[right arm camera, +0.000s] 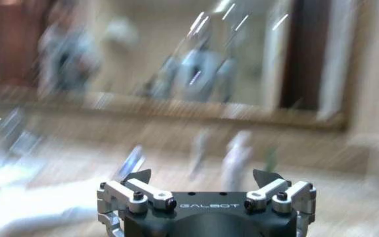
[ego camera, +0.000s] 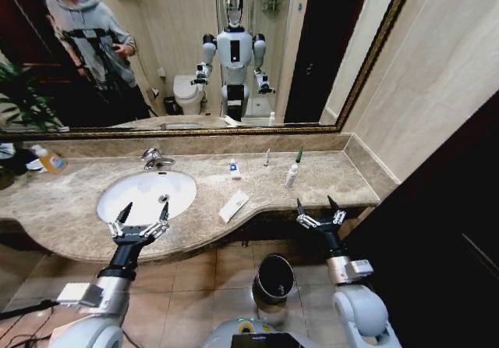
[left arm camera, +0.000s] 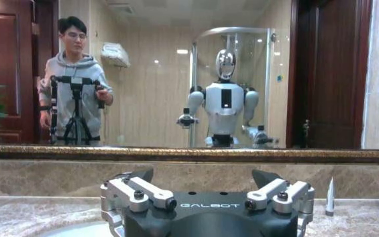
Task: Pick up the trash from the sink and place it in the trash bin.
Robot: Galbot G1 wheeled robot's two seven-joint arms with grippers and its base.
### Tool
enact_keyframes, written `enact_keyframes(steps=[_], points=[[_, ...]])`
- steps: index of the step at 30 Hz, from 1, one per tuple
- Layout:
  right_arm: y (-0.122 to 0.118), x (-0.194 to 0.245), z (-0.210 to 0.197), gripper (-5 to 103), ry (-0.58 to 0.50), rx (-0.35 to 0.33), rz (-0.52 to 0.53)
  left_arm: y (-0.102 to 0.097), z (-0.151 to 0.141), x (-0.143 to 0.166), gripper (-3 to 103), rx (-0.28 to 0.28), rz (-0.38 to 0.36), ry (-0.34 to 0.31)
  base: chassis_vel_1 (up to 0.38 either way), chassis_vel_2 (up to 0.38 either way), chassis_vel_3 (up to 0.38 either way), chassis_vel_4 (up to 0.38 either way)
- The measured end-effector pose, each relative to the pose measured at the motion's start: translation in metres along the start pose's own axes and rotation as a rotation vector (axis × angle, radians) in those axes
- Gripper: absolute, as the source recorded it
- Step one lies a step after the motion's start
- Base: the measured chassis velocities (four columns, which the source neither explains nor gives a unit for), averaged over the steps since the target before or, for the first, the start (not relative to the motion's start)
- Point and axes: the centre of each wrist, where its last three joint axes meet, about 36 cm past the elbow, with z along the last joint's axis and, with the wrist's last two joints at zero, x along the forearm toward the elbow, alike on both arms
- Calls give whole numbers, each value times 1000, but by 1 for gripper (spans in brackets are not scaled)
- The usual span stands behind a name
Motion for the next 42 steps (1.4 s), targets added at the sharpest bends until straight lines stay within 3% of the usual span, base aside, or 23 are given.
enact_keyframes(steps=[2, 10, 14, 18, 26, 34, 42], points=[[6, -2, 5, 100, 51, 17, -35, 0, 0, 0, 100, 0, 0, 0, 0, 0, 0, 0], [5, -2, 3, 100, 60, 22, -41, 0, 0, 0, 100, 0, 0, 0, 0, 0, 0, 0], [-25, 1, -53, 100, -45, 44, 9, 0, 0, 0, 100, 0, 0, 0, 0, 0, 0, 0], [-34, 2, -49, 100, -106, 52, 23, 0, 0, 0, 100, 0, 0, 0, 0, 0, 0, 0], [-26, 4, -30, 100, -70, 22, -8, 0, 0, 0, 100, 0, 0, 0, 0, 0, 0, 0], [-32, 1, -26, 100, -59, 27, 2, 0, 0, 0, 100, 0, 0, 0, 0, 0, 0, 0], [-37, -7, -18, 100, -31, -19, 5, 0, 0, 0, 100, 0, 0, 0, 0, 0, 0, 0]])
